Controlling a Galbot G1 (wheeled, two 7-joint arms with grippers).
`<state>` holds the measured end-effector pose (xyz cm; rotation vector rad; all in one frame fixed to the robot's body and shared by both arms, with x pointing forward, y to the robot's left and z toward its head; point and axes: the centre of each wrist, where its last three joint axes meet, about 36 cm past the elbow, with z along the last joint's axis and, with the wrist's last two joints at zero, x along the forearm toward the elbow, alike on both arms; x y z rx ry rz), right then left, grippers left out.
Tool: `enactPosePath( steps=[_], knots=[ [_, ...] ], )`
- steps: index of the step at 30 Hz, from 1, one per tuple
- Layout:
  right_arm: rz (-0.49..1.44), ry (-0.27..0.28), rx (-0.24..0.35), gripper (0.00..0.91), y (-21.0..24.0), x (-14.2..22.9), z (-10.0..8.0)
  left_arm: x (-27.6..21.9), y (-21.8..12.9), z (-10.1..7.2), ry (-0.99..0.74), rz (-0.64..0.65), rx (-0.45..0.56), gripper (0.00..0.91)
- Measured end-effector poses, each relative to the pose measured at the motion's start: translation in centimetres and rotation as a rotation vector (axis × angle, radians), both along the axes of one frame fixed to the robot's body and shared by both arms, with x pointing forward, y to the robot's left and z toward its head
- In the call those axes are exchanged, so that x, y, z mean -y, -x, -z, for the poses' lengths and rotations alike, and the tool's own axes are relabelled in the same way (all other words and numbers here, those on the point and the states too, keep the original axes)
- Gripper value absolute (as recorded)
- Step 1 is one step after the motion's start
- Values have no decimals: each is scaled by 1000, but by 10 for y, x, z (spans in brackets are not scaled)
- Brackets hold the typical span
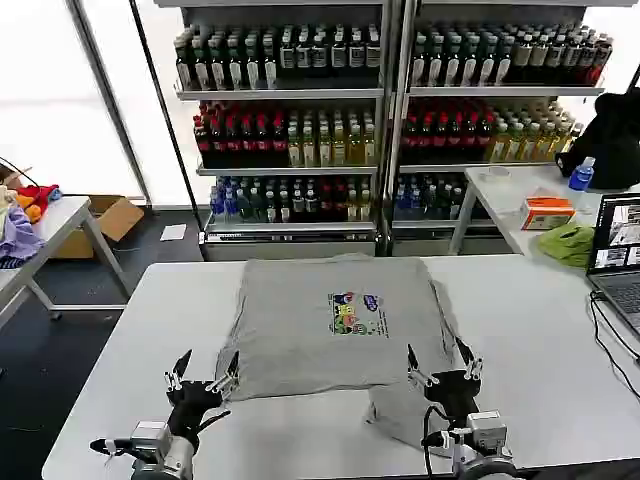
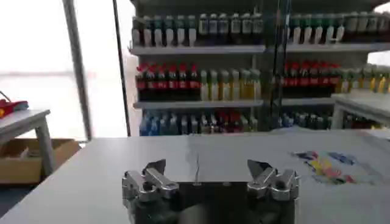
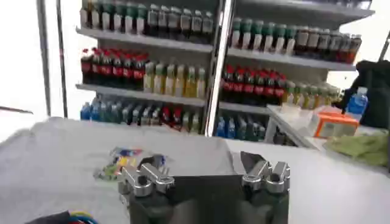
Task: Fold and organize the clothes.
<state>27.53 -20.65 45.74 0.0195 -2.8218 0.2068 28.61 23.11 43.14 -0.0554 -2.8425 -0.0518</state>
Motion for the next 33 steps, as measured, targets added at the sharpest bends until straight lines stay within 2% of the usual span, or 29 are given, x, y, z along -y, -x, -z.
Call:
enactPosePath(
  steps=[17, 23, 33],
  knots=[
    [97, -13, -175, 907, 31, -11, 22, -5, -10, 27, -41, 10, -109, 907],
    [113, -19, -207, 907, 36, -15, 27, -5, -13, 37, -39, 8, -137, 907],
    [135, -29, -243, 907, 39, -19, 36, -5, -15, 44, -38, 17, -161, 907]
  ],
)
